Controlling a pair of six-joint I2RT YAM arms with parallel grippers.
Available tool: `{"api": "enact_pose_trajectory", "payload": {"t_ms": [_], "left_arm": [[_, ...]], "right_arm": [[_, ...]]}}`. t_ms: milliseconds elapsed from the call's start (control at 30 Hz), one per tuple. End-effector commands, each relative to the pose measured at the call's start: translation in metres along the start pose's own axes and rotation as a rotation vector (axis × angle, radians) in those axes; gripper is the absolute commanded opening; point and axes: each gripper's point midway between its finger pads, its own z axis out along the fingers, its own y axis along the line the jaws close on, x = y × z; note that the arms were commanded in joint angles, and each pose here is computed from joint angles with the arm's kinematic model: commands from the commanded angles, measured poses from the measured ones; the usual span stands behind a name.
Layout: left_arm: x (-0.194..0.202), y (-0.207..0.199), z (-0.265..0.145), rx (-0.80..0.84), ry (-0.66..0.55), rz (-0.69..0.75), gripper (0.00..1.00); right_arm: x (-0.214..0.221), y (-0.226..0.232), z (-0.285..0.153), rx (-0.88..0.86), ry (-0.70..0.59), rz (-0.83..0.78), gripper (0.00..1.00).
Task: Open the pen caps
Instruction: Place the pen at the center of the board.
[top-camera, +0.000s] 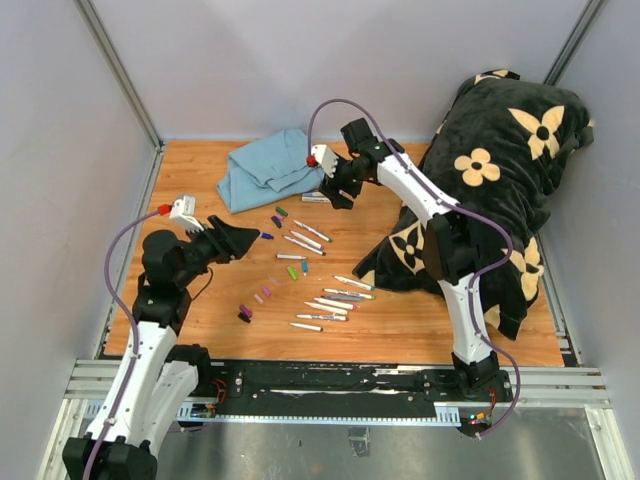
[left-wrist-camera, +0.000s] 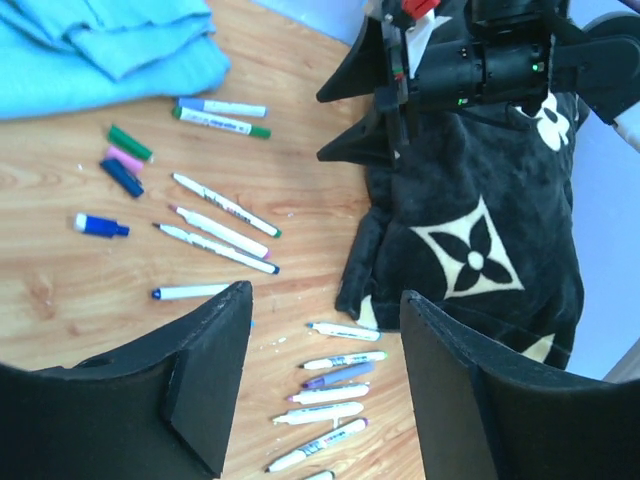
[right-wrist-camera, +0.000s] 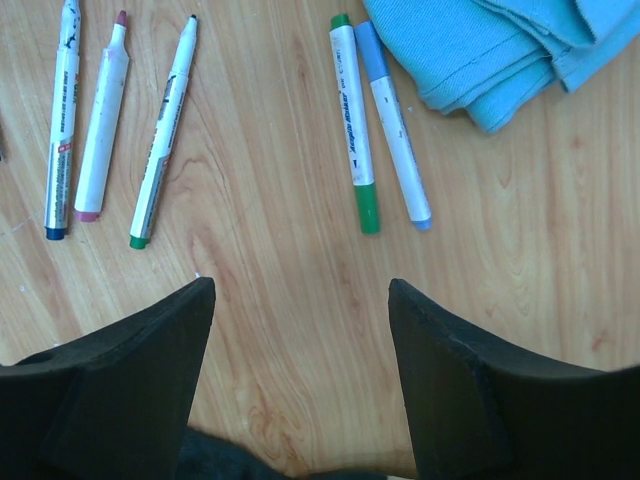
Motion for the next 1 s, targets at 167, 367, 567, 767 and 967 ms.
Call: {"api": "enact_pose_trajectory", "payload": {"t_ms": [167,367,567,767,967], "left_arm": [[-0.029,0.019,-0.021,-0.201,0.029,0.331,0.77],[-0.029,0.029,-0.02,-0.231,0.012,0.353,0.82],[-0.029,0.033,-0.02,-0.25,0.009,0.356,0.82],[-0.03,0.035,-0.02,-0.254,0.01,0.353,0.82],[-0.029,0.035,-0.02,-0.25,0.014,0.352,0.82]], "right_arm": [[0.005,-0.008,0.0,-0.052,-0.009,-0.06,0.75],[0.008,-0.017,0.012,-0.047,-0.009,-0.035,0.8],[0.011,-0.024,0.025,-0.046,-0.014,-0.021,0.8],[0.01,-0.042,0.036,0.015,-0.04,0.045,0.77],[0.013,-0.047,0.052,0.032,-0.047,0.118,0.63]]}}
